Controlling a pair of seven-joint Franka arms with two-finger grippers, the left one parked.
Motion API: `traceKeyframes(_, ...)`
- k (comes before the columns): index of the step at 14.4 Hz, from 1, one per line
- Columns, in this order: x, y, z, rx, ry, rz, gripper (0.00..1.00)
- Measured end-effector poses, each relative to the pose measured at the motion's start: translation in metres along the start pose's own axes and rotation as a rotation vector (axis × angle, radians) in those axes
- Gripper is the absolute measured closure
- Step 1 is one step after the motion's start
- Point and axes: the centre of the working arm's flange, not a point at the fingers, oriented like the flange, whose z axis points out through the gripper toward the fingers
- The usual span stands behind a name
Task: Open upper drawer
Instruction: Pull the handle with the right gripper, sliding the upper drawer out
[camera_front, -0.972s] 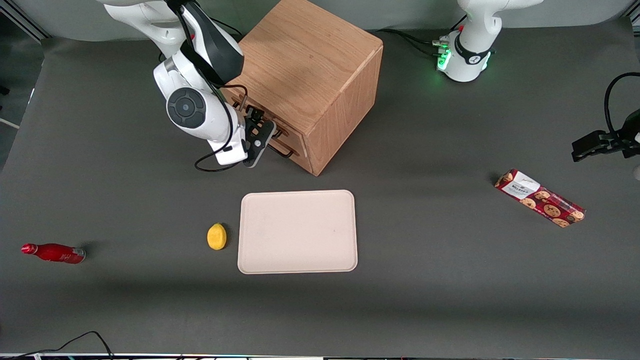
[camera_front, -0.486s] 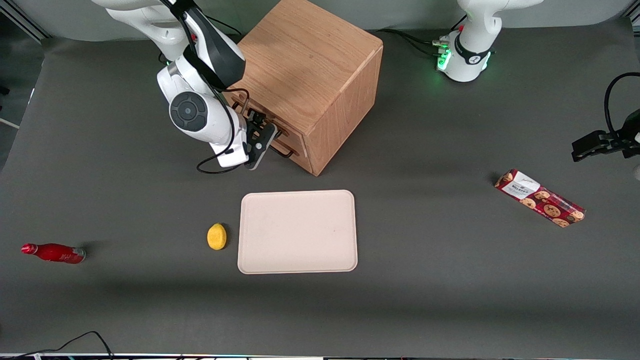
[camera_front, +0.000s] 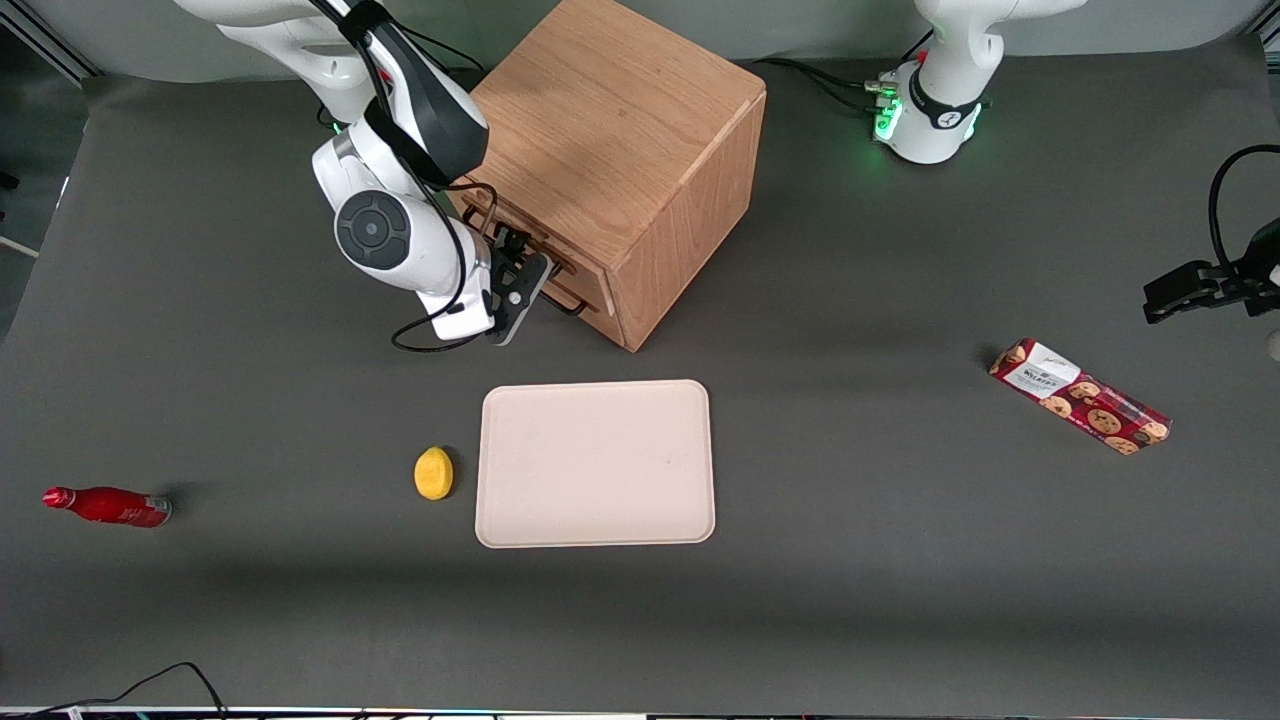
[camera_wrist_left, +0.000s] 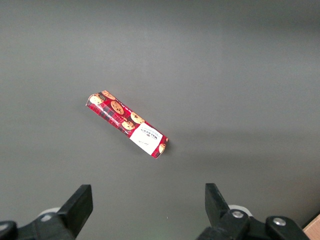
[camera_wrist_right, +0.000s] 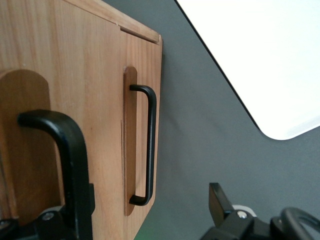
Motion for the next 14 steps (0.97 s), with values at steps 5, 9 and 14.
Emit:
traceKeyframes(5, -0.004, 0.013, -0.004, -0.007, 0.017, 0.023, 0.0)
traceKeyframes(9, -0.009, 0.026, -0.009, -0.013, 0.031, 0.045, 0.0)
traceKeyframes(14, -0.016, 0.053, -0.018, -0.044, 0.04, 0.065, 0.0)
